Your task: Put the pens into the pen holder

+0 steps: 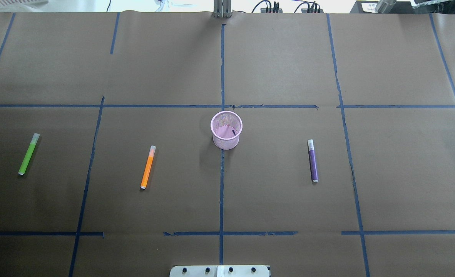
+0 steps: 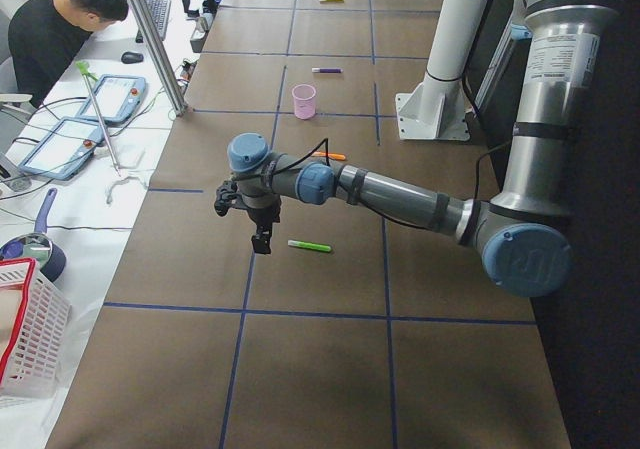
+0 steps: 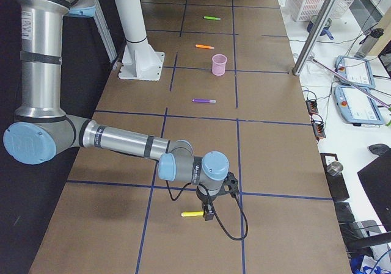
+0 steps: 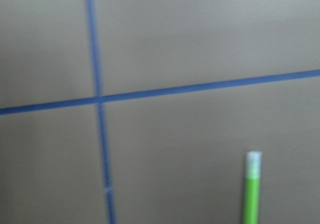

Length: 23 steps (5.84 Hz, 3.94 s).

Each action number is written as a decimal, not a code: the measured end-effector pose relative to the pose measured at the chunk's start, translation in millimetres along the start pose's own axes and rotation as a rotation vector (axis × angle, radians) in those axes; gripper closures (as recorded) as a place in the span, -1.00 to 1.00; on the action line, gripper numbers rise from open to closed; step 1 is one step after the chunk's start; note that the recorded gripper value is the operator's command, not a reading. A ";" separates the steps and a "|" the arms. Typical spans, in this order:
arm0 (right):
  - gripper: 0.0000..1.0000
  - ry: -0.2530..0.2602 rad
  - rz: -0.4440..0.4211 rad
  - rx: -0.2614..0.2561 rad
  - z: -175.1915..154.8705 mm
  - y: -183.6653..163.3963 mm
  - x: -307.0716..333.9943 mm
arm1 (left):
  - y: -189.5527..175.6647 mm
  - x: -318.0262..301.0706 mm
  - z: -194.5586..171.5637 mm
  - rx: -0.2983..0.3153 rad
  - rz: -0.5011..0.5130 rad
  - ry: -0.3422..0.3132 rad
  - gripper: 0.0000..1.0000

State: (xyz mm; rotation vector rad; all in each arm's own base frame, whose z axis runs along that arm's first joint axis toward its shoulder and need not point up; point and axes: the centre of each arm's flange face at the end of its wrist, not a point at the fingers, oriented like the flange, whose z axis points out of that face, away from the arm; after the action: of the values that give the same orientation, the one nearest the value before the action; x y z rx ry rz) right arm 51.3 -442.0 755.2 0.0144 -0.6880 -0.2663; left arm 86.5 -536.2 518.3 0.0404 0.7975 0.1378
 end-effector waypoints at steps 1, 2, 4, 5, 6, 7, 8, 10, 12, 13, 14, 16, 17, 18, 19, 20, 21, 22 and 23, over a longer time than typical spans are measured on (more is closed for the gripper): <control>-1.00 -0.003 0.005 -0.005 10.0 -0.2 8.3 | -10.4 34.3 7.7 -0.009 0.009 0.011 -1.00; -1.00 -0.004 0.008 -0.008 14.3 -1.1 12.2 | -16.4 70.4 21.6 -0.029 0.033 0.021 -1.00; -1.00 -0.005 0.018 -0.019 21.4 -1.4 16.5 | -17.2 103.6 56.8 -0.083 0.069 0.022 -1.00; -1.00 -0.005 0.023 -0.025 36.0 2.6 24.5 | -17.8 100.2 70.6 -0.094 0.073 0.021 -1.00; -1.00 -0.004 0.038 -0.012 55.5 7.9 31.3 | -19.2 96.5 78.8 -0.093 0.078 0.023 -1.00; -1.00 -0.010 0.060 0.003 70.5 10.1 30.8 | -19.8 95.7 81.9 -0.093 0.080 0.024 -1.00; -1.00 -0.028 0.067 0.004 79.6 10.2 26.2 | -19.6 96.6 83.7 -0.094 0.082 0.024 -1.00; -1.00 -0.061 0.053 0.000 90.6 4.3 12.7 | -18.8 99.0 86.3 -0.098 0.086 0.025 -1.00; -1.00 -0.066 0.044 -0.005 96.5 -1.6 4.7 | -18.5 99.7 87.0 -0.100 0.087 0.025 -1.00; -1.00 -0.066 0.042 -0.006 97.2 -4.6 2.3 | -17.9 100.5 88.5 -0.102 0.088 0.025 -1.00; -1.00 -0.065 0.041 -0.007 97.7 -5.5 1.6 | -15.6 102.4 94.4 -0.113 0.091 0.024 -1.00; -1.00 -0.064 0.040 -0.006 97.6 -6.1 1.1 | -9.9 102.2 123.7 -0.151 0.102 -0.002 -1.00; -1.00 -0.064 0.040 -0.007 97.7 -6.3 0.8 | -9.6 95.8 138.4 -0.153 0.108 -0.021 -1.00; -1.00 -0.064 0.039 -0.007 97.8 -6.4 0.6 | -9.3 89.1 149.8 -0.159 0.109 -0.030 -1.00; -1.00 -0.064 0.039 -0.007 97.8 -6.5 0.5 | -8.3 83.5 160.5 -0.167 0.108 -0.034 -1.00; -1.00 -0.064 0.039 -0.007 97.9 -6.5 0.5 | -7.8 78.1 169.8 -0.169 0.112 -0.033 -1.00; -1.00 -0.064 0.039 -0.007 97.9 -6.5 0.5 | -6.5 72.8 176.5 -0.170 0.113 -0.032 -1.00; -1.00 -0.064 0.039 -0.007 97.9 -6.5 0.5 | -4.8 69.9 179.9 -0.173 0.113 -0.031 -1.00; -1.00 -0.064 0.039 -0.007 97.9 -6.5 0.4 | -4.2 69.4 180.8 -0.173 0.115 -0.031 -0.97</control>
State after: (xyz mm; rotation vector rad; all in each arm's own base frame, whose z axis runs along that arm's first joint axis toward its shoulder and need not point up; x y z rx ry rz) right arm -11.5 -441.1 830.5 -0.0143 -0.7501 -0.2327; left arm 264.3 -527.9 594.9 -0.0749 0.7503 0.3133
